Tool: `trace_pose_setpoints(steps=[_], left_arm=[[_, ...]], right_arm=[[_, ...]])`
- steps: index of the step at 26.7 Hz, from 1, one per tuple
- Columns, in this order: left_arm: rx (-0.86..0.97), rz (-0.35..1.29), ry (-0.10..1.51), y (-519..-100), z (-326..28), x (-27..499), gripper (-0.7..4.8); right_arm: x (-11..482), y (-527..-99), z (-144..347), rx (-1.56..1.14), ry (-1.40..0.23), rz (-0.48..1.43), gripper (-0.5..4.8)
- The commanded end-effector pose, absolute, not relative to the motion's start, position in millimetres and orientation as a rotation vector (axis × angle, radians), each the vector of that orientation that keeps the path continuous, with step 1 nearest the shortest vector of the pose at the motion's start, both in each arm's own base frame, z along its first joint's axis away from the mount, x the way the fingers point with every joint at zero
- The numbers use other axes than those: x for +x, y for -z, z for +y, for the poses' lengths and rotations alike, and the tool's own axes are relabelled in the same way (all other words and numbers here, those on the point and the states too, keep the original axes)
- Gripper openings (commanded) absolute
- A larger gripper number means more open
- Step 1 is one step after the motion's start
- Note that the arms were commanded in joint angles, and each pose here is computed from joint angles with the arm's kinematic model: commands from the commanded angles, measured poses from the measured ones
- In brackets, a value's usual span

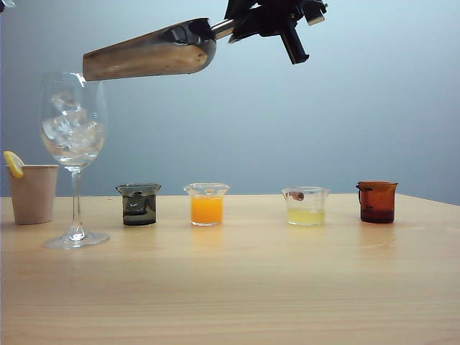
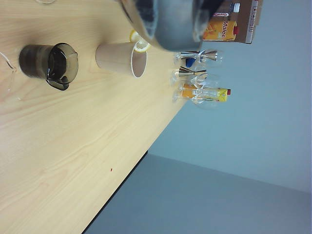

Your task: Pick up the ice scoop on the desk filled with ice cubes, pour the ice into the goblet, and finally put the scoop back on the table.

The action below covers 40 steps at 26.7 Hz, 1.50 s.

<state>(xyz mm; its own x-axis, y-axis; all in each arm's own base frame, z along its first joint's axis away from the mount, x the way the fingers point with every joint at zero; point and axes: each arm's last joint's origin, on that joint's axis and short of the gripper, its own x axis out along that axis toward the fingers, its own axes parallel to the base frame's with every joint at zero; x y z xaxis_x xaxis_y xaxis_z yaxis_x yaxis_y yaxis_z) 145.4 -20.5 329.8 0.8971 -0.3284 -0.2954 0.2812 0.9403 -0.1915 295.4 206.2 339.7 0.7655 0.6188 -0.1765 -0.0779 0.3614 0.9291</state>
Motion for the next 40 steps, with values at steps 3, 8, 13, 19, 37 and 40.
trace_pose_setpoints(steps=[3, 8, 13, 19, 37, 40], left_arm=[[-0.141, 0.313, 0.321, -332, -20, 145, -0.06], [-0.141, 0.313, 0.322, -332, -20, 145, -0.05], [-0.141, 0.313, 0.321, -332, -20, 145, -0.05], [-0.141, 0.313, 0.321, -332, -20, 145, -0.06], [-0.141, 0.313, 0.321, -332, -20, 145, -0.05], [-0.141, 0.313, 0.321, -332, -20, 145, -0.05]], right_arm=[[294, -350, 204, 1.139, -0.516, 0.52, -0.05], [294, -350, 204, 1.139, -0.516, 0.519, -0.05], [294, -351, 204, 1.139, -0.517, 0.519, -0.05], [294, -358, 205, 1.13, -0.527, 0.506, -0.05], [294, -364, 206, 1.074, -0.53, 0.486, -0.05], [294, -364, 206, 1.073, -0.53, 0.486, -0.05]])
